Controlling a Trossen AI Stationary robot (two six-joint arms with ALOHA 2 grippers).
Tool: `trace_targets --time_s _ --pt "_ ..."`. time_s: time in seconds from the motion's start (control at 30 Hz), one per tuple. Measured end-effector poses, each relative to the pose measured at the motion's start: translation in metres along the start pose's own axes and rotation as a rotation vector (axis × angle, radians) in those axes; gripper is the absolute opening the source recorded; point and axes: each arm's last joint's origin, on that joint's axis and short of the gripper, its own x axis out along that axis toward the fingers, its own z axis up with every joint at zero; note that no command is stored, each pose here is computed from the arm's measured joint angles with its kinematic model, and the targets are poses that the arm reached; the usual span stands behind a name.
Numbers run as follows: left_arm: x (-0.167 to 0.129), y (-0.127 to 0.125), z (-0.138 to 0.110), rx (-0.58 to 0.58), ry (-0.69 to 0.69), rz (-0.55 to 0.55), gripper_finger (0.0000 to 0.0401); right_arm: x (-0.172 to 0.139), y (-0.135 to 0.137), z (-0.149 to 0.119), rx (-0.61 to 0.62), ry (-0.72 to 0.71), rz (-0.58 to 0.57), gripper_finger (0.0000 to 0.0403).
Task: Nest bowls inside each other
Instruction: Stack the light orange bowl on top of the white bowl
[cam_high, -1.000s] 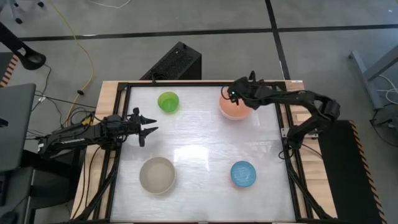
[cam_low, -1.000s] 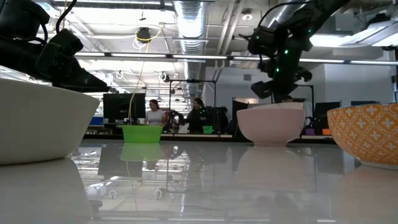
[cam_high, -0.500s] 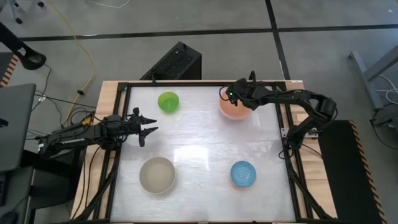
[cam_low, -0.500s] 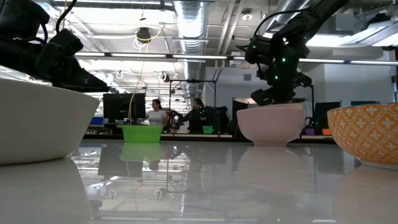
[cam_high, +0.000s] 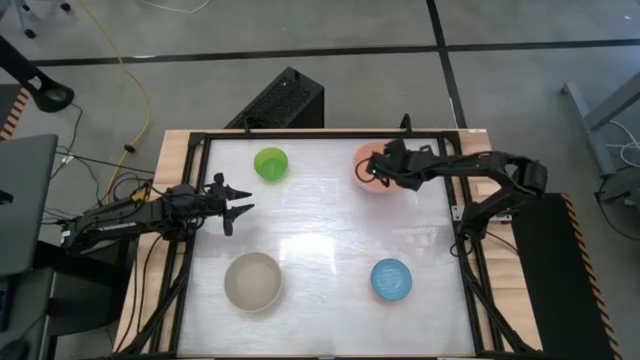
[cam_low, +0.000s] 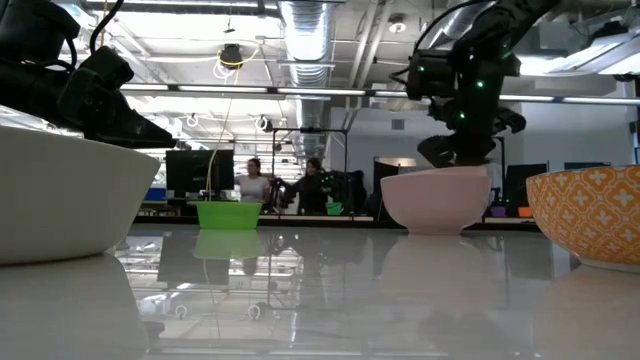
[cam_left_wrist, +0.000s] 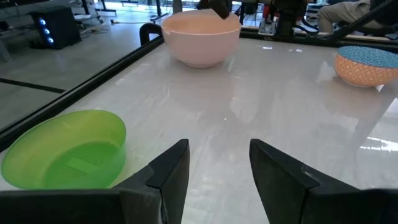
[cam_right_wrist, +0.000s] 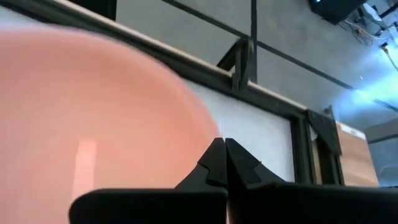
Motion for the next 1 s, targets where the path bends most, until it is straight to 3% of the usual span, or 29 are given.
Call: trace_targets --time_s 0.33,0.57,0.7,0.87,1.0 --pt "0.000 0.000 0.000 0.000 0.000 0.000 0.0158 0.001 0.001 -0.018 0.029 -0.016 -0.024 0.0005" --pt "0.000 0.000 0.000 0.000 0.000 0.000 0.0158 -0.009 0.004 0.004 0.014 -0.062 -0.001 0.0005" --pt "0.000 0.000 0.000 0.000 0.000 0.000 0.0158 -0.015 0.014 0.023 0.030 -0.155 0.084 0.0005" --pt "0.000 0.000 0.000 0.000 0.000 0.000 0.0158 -0.016 0.033 0.041 0.040 -0.235 0.311 0.0005" --pt "0.000 0.000 0.000 0.000 0.000 0.000 0.0158 -0.011 0.043 0.042 0.030 -0.254 0.330 0.0005"
